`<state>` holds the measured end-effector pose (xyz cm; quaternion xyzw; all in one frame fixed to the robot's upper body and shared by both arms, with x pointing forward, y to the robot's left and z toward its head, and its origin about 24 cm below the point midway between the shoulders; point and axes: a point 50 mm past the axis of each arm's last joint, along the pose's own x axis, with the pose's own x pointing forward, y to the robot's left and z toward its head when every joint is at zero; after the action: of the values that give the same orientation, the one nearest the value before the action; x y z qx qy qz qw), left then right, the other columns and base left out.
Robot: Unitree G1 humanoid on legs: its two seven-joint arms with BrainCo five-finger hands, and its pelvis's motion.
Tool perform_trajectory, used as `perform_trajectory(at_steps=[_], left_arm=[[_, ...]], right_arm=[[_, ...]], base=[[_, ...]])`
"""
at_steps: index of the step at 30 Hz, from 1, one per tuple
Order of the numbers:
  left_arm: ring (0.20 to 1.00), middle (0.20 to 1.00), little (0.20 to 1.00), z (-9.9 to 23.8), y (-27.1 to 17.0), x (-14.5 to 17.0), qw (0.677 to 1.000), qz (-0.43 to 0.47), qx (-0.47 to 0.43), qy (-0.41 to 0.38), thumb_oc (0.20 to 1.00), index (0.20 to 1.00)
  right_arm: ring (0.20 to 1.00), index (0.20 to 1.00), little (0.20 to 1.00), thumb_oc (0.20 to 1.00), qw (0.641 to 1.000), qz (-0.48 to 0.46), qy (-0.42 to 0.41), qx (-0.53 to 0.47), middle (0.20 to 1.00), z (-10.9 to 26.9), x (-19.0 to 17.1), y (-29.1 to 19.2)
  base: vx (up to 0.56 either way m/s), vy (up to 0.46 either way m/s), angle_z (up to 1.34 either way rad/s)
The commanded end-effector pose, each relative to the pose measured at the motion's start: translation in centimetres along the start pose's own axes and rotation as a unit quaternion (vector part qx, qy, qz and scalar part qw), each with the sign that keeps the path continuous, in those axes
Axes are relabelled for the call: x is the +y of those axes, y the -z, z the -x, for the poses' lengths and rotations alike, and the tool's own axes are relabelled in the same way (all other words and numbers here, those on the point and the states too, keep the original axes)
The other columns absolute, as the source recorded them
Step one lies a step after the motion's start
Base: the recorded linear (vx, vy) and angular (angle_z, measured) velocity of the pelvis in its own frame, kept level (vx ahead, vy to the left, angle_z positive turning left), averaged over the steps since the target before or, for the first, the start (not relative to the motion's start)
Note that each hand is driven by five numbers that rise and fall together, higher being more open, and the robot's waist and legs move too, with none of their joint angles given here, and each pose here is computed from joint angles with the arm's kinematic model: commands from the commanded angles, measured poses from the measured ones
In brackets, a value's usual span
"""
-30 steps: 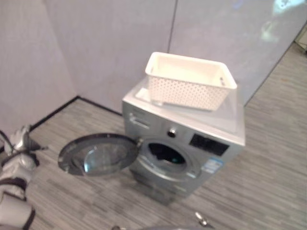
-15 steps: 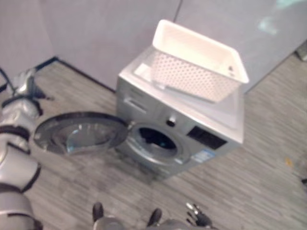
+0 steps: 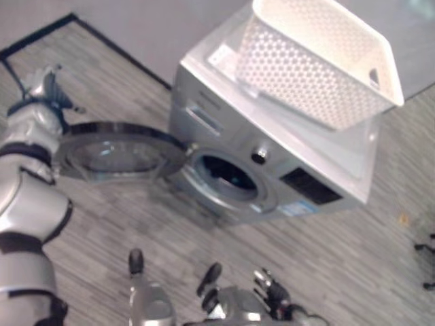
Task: Grab the laundry basket,head to the washer,open it,put in the laundry and shut it.
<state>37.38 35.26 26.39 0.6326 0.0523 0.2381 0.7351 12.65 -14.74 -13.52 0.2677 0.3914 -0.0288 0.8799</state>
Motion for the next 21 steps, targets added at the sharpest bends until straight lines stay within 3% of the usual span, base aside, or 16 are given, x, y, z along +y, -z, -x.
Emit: perform_trajectory(at_steps=[1, 14, 19, 21], left_arm=[[1.000, 1.000, 1.000, -0.2, 1.9, 4.5, 0.998, -0.019, 0.036, -0.051, 1.000, 1.000], [1.000, 1.000, 1.000, -0.5, 0.3, 4.9, 0.997, -0.067, 0.013, -0.043, 1.000, 1.000], [1.000, 1.000, 1.000, -0.4, 0.3, 3.3, 0.997, -0.080, 0.011, -0.011, 1.000, 1.000], [1.000, 1.000, 1.000, -0.2, 0.4, 1.0, 0.994, -0.099, 0.009, 0.034, 1.000, 1.000]], right_arm=[[1.000, 1.000, 1.000, 1.000, 0.999, -0.015, -0.019, -0.046, 1.000, 0.0, 0.8, -1.4], [1.000, 1.000, 1.000, 1.000, 0.996, 0.009, -0.025, -0.080, 1.000, 0.0, 0.3, -3.8], [1.000, 1.000, 1.000, 1.000, 0.997, 0.012, -0.023, -0.077, 1.000, -0.1, 0.2, -3.9], [1.000, 1.000, 1.000, 1.000, 0.997, 0.010, -0.020, -0.070, 1.000, -0.3, 0.1, -3.8]], base=[[-0.05, 0.028, 0.02], [-0.03, 0.016, 0.02], [-0.01, 0.017, 0.04], [0.00, 0.000, 0.00]])
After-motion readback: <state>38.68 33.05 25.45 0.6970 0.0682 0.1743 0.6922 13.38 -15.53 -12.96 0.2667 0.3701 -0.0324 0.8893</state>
